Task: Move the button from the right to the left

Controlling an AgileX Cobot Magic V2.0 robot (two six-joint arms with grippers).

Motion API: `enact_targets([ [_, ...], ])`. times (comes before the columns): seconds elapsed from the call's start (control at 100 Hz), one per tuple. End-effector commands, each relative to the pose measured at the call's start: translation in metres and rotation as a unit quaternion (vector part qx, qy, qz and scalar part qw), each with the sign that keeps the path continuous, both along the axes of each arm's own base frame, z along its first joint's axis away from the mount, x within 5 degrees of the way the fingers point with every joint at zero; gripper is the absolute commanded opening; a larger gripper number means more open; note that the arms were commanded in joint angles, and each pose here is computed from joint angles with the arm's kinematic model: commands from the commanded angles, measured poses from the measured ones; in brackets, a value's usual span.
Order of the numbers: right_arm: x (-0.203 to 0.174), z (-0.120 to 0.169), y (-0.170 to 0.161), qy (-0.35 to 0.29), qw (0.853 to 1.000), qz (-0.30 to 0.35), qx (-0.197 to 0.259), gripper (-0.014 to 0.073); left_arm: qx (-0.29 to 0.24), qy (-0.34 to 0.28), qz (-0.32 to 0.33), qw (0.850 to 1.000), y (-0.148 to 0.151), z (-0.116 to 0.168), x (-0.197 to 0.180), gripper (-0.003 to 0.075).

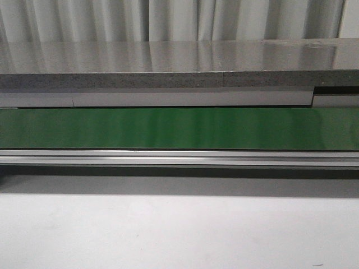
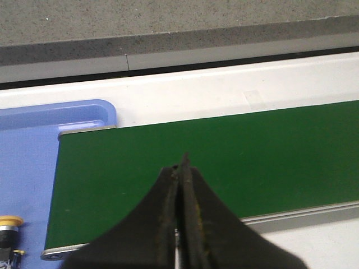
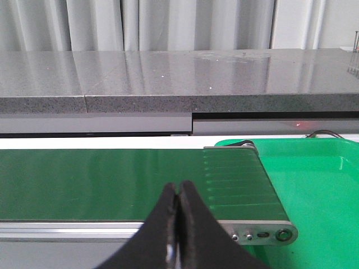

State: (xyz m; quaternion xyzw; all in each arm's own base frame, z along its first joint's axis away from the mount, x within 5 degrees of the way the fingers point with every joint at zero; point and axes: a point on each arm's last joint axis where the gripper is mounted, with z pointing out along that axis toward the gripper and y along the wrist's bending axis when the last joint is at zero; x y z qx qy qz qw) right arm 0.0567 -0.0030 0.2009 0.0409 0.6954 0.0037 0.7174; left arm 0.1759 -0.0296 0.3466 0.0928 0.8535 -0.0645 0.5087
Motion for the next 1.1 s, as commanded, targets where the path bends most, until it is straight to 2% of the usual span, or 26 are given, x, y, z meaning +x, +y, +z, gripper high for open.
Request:
enact_targets([
  [0.0, -0.003, 0.013, 0.0, -0.055, 0.998, -0.004, -0.003, -0.0068, -0.028, -0.068, 0.007, 0.997, 0.0, 0.014, -0.013, -0.002],
  [0.22, -0.003, 0.013, 0.0, -0.055, 0.998, -0.004, -0.003, -0.0068, -0.031, -0.093, 0.008, 0.995, 0.005, -0.001, -0.046, -0.002],
  [0.4, -0.003, 0.013, 0.0, -0.055, 0.998, -0.004, -0.003, -0.0068, -0.038, -0.149, 0.02, 0.988, 0.009, -0.009, -0.062, -0.002],
  [0.62, -0.003, 0.013, 0.0, -0.055, 0.998, -0.004, -0.003, -0.0068, -0.041, -0.175, 0.028, 0.983, 0.013, -0.036, -0.081, -0.002],
  [0.88, -0.003, 0.013, 0.0, -0.055, 0.998, -0.004, -0.003, -0.0068, -0.051, -0.249, 0.045, 0.966, 0.018, -0.061, -0.101, -0.002],
  [1.09, -0.003, 0.013, 0.0, -0.055, 0.998, -0.004, -0.003, -0.0068, -0.047, -0.248, 0.051, 0.966, 0.02, -0.084, -0.105, -0.002],
])
